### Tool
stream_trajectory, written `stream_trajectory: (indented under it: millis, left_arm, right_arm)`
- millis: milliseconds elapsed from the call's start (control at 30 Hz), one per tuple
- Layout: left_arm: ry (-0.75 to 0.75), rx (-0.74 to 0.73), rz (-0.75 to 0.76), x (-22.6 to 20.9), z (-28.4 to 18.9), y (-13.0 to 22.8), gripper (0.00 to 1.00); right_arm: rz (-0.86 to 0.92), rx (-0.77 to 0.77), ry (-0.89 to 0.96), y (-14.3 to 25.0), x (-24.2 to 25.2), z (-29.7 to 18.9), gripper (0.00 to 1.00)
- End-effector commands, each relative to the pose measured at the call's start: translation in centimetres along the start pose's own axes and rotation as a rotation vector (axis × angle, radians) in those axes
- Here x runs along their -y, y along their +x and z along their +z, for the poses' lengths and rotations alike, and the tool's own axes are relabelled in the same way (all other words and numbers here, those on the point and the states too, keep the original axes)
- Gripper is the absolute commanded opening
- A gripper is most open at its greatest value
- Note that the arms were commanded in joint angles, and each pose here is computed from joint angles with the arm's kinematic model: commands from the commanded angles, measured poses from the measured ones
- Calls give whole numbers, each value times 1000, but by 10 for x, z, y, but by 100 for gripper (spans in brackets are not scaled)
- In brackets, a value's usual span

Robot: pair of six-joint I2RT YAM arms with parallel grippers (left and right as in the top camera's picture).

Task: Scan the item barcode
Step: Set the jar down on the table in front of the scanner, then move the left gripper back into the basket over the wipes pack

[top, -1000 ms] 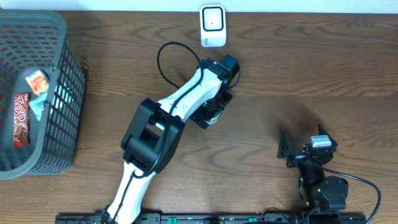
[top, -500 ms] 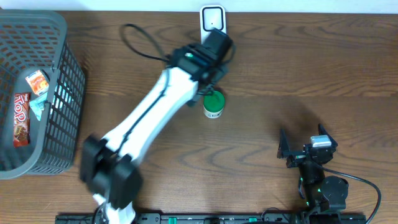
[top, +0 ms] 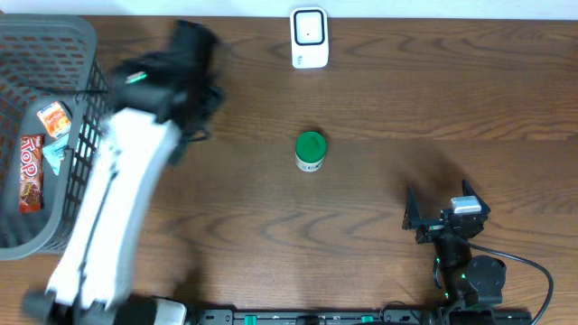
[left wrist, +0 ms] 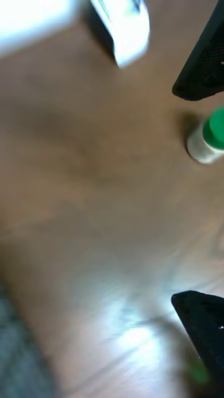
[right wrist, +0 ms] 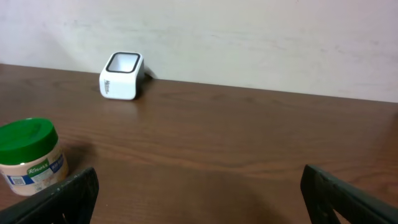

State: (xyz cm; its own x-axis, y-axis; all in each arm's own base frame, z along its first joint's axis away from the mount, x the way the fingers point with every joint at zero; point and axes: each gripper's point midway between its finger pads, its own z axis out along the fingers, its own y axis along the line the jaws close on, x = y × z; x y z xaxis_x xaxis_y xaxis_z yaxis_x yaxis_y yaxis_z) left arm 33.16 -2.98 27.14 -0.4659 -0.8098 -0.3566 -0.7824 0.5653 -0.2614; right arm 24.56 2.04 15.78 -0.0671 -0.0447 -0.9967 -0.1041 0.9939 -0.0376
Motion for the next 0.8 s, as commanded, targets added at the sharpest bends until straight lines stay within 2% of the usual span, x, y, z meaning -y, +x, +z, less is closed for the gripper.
stream_trajectory:
  millis: [0,133,167,267,367,500,767]
  left_arm:
    - [125,227,40,-29,-70,-67,98]
    - [72,440,-207,-101,-109,-129,98]
    - [26,487,-289,-130,-116,-144,98]
    - [-50,511,-397,-170,-115,-164,98]
    - [-78,489,-477,-189,-101,-181,98]
    - [-99,395,-558,-196,-60,-199,98]
    - [-241,161,-553,-204,41,-205,98]
  right_arm:
    - [-8,0,3,0,0,0,99]
    - [-8,0,3,0,0,0,99]
    - [-8,0,3,0,0,0,99]
    - [-8,0,3,0,0,0,99]
    - [-8,0,3,0,0,0,99]
    - [-8,0,3,0,0,0,99]
    - [-8,0,3,0,0,0,99]
